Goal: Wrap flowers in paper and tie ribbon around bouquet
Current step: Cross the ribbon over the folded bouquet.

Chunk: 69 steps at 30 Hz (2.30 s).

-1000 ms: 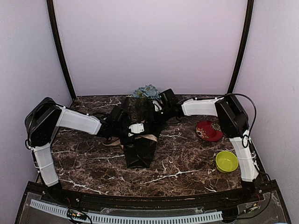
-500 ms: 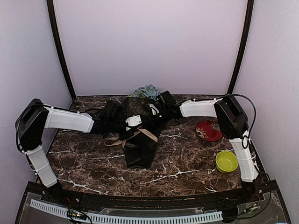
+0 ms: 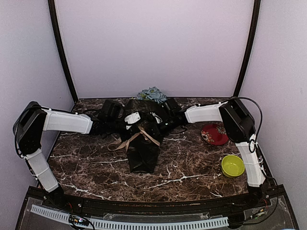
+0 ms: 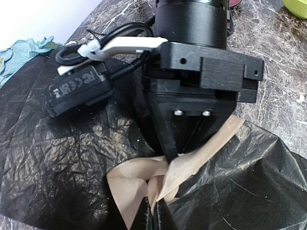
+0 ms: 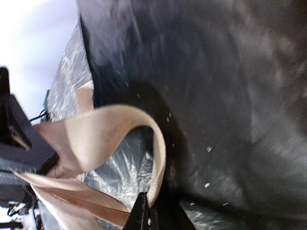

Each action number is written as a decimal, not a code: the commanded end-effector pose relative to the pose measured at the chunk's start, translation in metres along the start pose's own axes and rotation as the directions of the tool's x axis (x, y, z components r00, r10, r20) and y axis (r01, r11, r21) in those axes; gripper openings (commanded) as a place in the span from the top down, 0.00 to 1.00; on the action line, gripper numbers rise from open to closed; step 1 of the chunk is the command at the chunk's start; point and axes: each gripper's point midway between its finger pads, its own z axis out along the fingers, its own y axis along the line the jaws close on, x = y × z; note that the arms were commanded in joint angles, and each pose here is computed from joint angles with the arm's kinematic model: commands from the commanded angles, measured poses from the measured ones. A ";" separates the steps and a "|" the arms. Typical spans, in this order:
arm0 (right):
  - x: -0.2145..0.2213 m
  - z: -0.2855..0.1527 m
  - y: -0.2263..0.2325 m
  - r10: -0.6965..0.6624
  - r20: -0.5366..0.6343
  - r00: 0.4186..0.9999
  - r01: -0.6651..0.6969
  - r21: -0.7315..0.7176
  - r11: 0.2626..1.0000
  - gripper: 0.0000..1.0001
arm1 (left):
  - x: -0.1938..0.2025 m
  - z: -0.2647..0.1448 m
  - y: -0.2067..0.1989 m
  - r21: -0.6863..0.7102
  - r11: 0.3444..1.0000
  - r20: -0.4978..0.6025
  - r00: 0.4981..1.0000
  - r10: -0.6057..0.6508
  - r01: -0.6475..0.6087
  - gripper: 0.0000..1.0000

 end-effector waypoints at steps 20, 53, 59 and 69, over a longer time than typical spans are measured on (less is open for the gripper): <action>0.036 -0.021 0.042 -0.141 -0.127 0.982 0.120 -0.161 0.980 0.75 | -0.001 0.004 0.000 0.018 0.996 0.022 0.996 -0.085 0.085 1.00; -0.036 -0.080 0.037 -0.164 0.212 0.963 0.128 0.172 0.977 0.81 | 0.014 0.020 -0.005 0.042 0.986 -0.030 0.987 -0.158 0.159 1.00; 0.018 -0.048 0.086 -0.299 0.132 0.945 0.296 0.039 0.954 0.82 | 0.015 0.022 -0.005 0.041 0.985 -0.034 0.986 -0.166 0.167 1.00; 0.020 -0.019 0.049 -0.234 0.101 0.967 0.218 0.153 0.964 0.85 | 0.017 0.024 -0.007 0.049 0.980 -0.036 0.981 -0.190 0.192 1.00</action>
